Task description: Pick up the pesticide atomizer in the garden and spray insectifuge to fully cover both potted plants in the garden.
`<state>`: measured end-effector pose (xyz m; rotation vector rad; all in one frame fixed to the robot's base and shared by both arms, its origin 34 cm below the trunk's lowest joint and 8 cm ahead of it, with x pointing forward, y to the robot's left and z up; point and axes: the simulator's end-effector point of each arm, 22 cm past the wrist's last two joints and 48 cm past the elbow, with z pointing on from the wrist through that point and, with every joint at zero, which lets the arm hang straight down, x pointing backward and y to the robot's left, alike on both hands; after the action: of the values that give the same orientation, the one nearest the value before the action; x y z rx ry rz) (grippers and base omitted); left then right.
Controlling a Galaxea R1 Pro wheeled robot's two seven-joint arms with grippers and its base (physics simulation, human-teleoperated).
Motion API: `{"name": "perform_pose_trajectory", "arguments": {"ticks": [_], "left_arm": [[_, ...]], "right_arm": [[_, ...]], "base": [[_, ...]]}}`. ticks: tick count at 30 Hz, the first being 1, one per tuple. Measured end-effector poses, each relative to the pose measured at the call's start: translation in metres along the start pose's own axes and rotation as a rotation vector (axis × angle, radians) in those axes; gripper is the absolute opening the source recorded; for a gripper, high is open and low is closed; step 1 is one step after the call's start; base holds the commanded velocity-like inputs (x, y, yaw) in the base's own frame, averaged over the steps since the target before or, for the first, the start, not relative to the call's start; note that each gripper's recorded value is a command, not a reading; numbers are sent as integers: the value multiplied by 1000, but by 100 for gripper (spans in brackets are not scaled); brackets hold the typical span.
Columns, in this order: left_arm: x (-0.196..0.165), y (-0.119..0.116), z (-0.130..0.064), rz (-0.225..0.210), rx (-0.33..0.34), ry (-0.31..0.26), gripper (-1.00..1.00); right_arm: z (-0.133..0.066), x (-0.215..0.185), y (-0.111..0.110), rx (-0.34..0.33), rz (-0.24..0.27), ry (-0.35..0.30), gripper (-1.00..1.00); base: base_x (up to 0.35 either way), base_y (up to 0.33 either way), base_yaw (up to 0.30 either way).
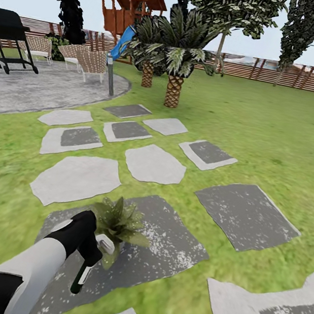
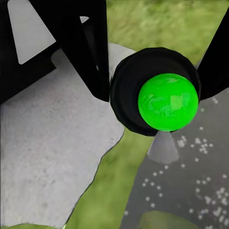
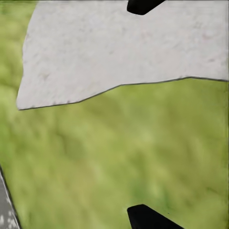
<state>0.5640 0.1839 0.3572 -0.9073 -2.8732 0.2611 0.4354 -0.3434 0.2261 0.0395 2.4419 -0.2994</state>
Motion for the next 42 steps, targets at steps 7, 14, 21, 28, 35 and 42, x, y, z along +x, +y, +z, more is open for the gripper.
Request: {"name": "perform_pose_trajectory", "arguments": {"ticks": [7,14,21,28,35,42], "left_arm": [[0,1,0,1,-3,-1,-100],[19,1,14,-8,0,32,-100],[49,-6,38,-17,18,69,-100],[40,0,35,18,22,14,-100],[41,0,51,104,5,-47,-100],[37,5,65,137,13,-201,-100]], "right_arm": [[0,0,0,0,0,0,100],[0,1,0,0,0,2,100],[0,2,0,-1,0,3,100],[0,1,0,0,0,2,100],[1,0,-2,4,-1,0,100],[1,0,-3,6,0,-1,100]], "base": [[-191,-147,10],[-10,-8,218],[0,0,243],[-13,0,25],[-289,0,0],[-336,0,0]]}}
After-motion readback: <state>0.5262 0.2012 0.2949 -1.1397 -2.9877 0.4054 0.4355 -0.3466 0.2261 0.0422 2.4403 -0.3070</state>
